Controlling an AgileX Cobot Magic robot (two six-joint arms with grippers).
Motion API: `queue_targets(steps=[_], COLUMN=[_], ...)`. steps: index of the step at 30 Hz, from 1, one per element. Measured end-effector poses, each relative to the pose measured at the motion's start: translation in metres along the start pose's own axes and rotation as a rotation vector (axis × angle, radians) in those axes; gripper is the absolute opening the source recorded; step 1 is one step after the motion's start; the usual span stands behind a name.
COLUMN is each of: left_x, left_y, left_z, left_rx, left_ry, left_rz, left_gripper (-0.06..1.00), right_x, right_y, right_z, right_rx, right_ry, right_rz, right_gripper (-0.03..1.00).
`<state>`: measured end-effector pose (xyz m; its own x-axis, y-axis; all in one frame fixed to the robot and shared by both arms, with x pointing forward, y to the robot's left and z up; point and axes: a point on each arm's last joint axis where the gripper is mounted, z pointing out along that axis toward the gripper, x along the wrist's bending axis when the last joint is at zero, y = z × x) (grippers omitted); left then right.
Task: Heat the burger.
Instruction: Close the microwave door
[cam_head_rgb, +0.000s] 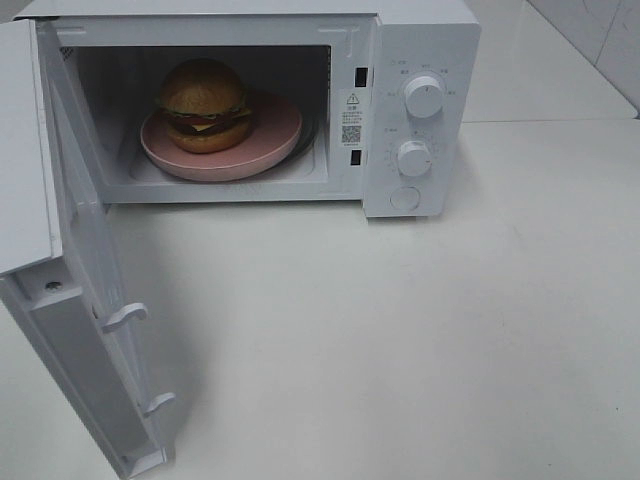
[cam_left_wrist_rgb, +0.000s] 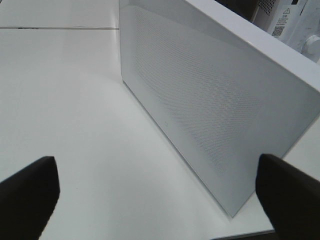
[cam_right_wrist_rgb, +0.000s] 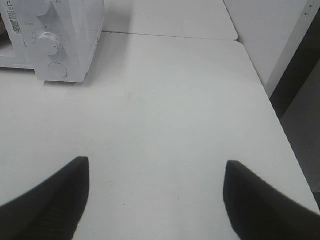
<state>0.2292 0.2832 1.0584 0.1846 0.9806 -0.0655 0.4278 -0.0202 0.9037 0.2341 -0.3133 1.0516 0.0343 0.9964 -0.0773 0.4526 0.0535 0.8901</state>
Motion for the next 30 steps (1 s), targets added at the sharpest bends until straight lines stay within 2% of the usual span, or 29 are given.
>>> queue_targets(steps=[25,30], left_x=[0.0,0.0008], left_y=[0.0011,0.0094], left_z=[0.0005,0.004], left_rx=[0.003,-0.004], left_ry=[-0.002,-0.002], left_rz=[-0.002,-0.011], left_gripper=[0.99,0.96], right_x=[0.0,0.0], right_y=[0.0,0.0], right_z=[0.0,0.0], right_rx=[0.0,0.0], right_ry=[0.0,0.0], right_rz=[0.0,0.0], right_gripper=[0.71,0.71])
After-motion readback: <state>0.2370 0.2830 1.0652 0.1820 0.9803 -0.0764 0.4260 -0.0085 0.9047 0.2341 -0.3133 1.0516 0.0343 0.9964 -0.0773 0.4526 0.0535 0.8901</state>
